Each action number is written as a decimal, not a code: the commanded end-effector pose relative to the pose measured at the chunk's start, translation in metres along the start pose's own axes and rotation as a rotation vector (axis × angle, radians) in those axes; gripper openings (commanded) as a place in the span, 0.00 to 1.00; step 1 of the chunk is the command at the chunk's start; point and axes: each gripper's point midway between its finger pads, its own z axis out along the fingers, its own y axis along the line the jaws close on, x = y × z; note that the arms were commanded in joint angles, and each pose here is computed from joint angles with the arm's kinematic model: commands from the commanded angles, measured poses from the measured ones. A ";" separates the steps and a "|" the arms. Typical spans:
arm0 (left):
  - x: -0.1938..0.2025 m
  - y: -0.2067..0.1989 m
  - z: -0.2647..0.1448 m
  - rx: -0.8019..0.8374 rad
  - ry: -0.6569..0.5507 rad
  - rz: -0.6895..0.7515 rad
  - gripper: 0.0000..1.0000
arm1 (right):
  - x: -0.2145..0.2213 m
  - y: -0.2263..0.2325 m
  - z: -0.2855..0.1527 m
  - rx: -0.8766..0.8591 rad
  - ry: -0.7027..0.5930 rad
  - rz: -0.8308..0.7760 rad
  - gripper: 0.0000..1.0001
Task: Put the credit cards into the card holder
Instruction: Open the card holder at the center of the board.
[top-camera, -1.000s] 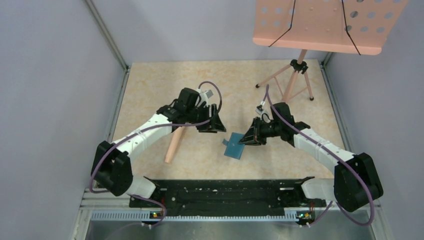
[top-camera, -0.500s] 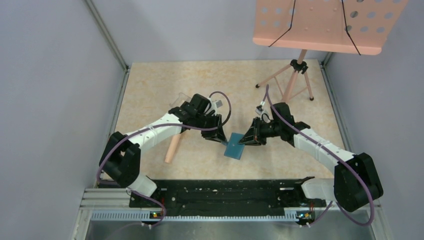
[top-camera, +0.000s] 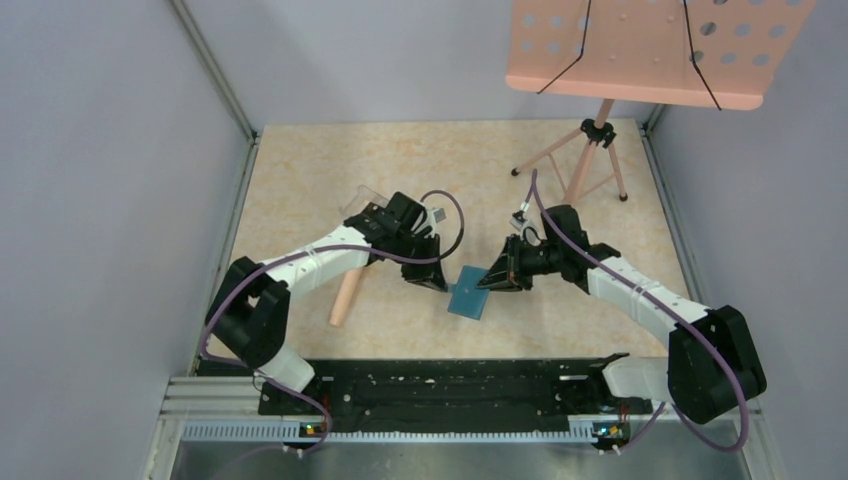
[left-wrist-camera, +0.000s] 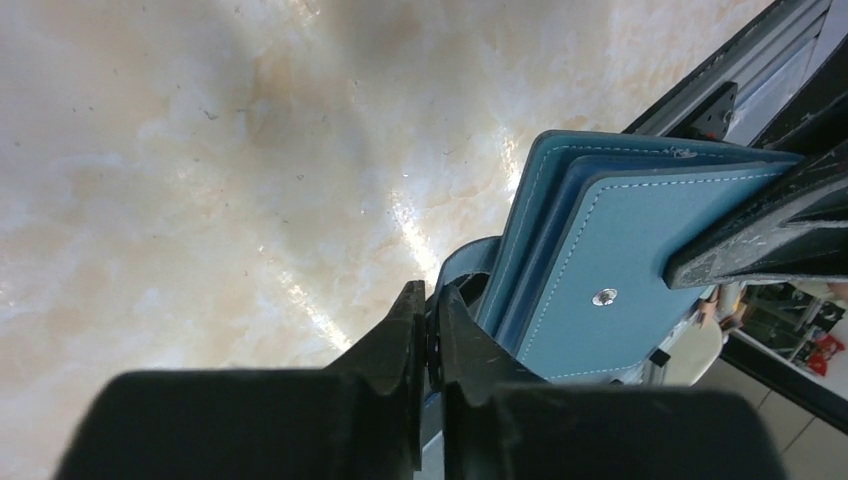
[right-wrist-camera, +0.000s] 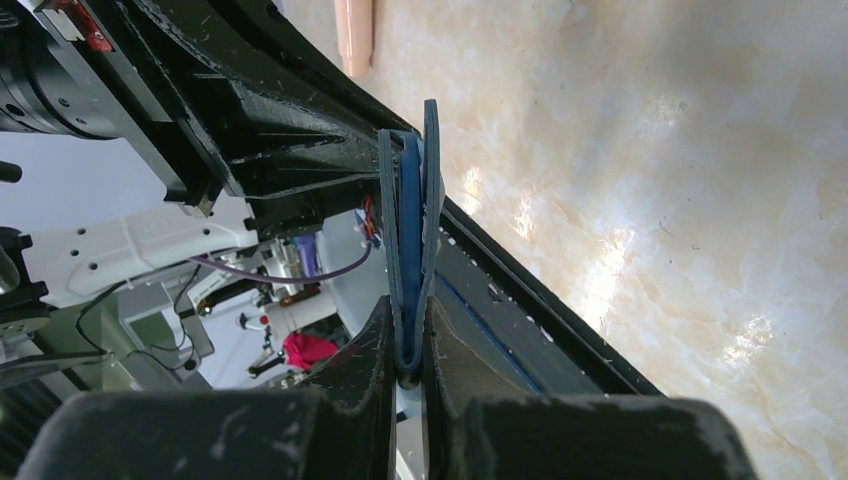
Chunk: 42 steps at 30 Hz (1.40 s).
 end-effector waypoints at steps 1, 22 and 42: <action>-0.015 -0.013 -0.012 0.003 -0.052 0.064 0.00 | 0.003 0.009 -0.002 -0.038 -0.001 -0.056 0.00; -0.040 -0.075 -0.153 -0.075 -0.275 0.547 0.00 | -0.031 0.078 -0.046 -0.066 -0.190 -0.505 0.87; -0.014 -0.101 -0.149 0.016 -0.133 0.602 0.00 | -0.054 0.139 -0.044 -0.257 -0.214 -0.687 0.86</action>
